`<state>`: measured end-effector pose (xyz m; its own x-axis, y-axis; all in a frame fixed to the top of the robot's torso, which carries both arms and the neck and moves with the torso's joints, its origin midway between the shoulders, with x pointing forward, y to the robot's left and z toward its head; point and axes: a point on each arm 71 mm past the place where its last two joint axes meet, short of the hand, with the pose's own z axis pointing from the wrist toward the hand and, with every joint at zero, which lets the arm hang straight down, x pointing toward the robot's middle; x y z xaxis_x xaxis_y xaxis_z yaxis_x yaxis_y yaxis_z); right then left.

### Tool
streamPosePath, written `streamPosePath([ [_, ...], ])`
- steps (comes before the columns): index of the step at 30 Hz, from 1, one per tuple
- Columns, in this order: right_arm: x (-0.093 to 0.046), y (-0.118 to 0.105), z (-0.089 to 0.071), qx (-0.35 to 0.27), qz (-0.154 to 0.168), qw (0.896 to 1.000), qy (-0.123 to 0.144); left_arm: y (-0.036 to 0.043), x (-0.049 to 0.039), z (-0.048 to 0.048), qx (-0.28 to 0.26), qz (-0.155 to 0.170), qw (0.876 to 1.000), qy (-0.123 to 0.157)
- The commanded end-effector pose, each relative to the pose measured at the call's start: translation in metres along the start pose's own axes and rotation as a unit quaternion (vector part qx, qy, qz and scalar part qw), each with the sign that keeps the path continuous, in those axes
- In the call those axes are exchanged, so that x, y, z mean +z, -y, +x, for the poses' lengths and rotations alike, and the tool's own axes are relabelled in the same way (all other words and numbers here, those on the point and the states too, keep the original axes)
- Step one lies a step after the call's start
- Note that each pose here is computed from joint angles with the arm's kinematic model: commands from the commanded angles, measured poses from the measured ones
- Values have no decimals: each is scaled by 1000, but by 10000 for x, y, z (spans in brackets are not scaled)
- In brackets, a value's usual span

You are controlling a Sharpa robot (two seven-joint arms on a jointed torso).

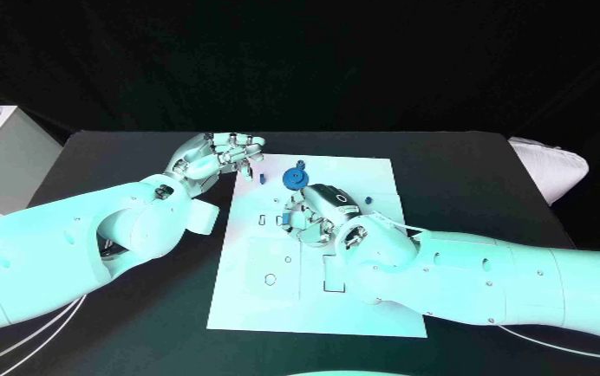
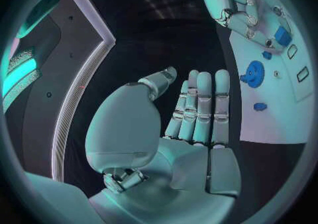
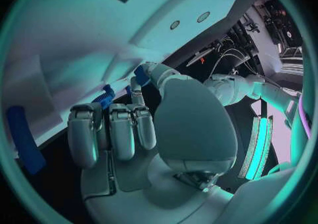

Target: Assemble the parts on the task board

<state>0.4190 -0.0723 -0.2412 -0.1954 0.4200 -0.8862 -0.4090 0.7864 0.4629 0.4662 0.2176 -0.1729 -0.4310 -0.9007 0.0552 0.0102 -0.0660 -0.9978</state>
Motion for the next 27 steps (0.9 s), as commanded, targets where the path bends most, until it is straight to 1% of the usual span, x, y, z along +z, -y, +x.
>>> streamPosePath([
  [1, -1, -15, 9, -13, -7, 1000, 0, 7, 2, 28, -3, 2, 1000, -12],
  [27, 0, -8, 12, -14, -6, 1000, -1, 4, 3, 30, -2, 1, 1000, -13],
])
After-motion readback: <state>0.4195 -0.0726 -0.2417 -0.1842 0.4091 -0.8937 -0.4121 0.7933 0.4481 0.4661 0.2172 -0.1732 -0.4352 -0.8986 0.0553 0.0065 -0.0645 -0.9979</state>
